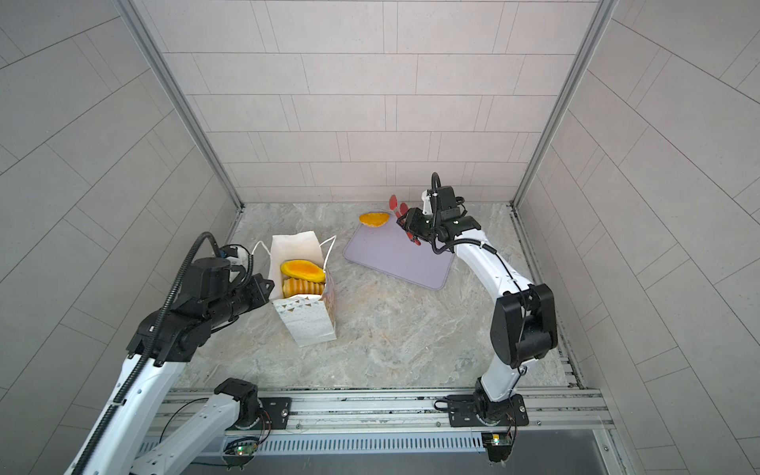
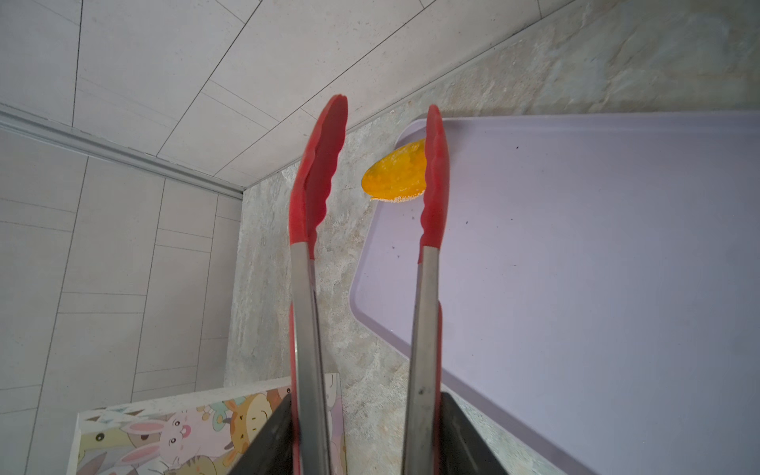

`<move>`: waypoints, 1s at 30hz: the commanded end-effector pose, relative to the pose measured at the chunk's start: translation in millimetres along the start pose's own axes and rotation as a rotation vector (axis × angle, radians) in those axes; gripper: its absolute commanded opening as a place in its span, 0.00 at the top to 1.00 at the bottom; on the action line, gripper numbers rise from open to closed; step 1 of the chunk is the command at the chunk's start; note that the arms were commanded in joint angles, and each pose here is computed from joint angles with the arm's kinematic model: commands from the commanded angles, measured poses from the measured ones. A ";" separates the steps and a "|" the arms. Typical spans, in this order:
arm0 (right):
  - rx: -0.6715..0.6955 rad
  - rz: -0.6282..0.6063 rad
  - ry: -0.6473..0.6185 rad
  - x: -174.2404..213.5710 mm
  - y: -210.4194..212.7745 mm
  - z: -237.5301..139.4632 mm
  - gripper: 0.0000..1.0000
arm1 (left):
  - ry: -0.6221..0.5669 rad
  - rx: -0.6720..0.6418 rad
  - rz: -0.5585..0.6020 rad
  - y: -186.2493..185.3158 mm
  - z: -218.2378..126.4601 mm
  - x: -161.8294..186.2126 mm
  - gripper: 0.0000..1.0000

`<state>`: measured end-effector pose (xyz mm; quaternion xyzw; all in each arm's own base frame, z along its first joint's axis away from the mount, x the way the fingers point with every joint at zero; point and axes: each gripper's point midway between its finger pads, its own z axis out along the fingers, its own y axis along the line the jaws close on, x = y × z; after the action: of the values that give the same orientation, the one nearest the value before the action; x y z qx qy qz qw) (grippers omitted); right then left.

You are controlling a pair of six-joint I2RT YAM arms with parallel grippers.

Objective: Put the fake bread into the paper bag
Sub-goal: 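Move the empty tongs back over the last bun half on the tray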

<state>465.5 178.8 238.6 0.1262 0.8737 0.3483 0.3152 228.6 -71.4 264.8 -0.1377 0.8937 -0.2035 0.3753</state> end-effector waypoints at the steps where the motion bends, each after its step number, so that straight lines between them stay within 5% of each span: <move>1: -0.095 0.060 -0.063 -23.3 18.6 6.1 0.48 | -0.026 0.001 0.017 -2.3 -3.5 -6.9 0.93; 30: -0.078 0.219 0.006 -17.2 -37.7 120.1 0.45 | 0.010 -0.020 0.025 -1.5 5.3 -6.0 0.93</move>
<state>542.7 201.9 131.8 0.2077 0.8600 0.3895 0.2562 236.4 -72.7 263.0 -0.1357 0.8977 -0.1976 0.3696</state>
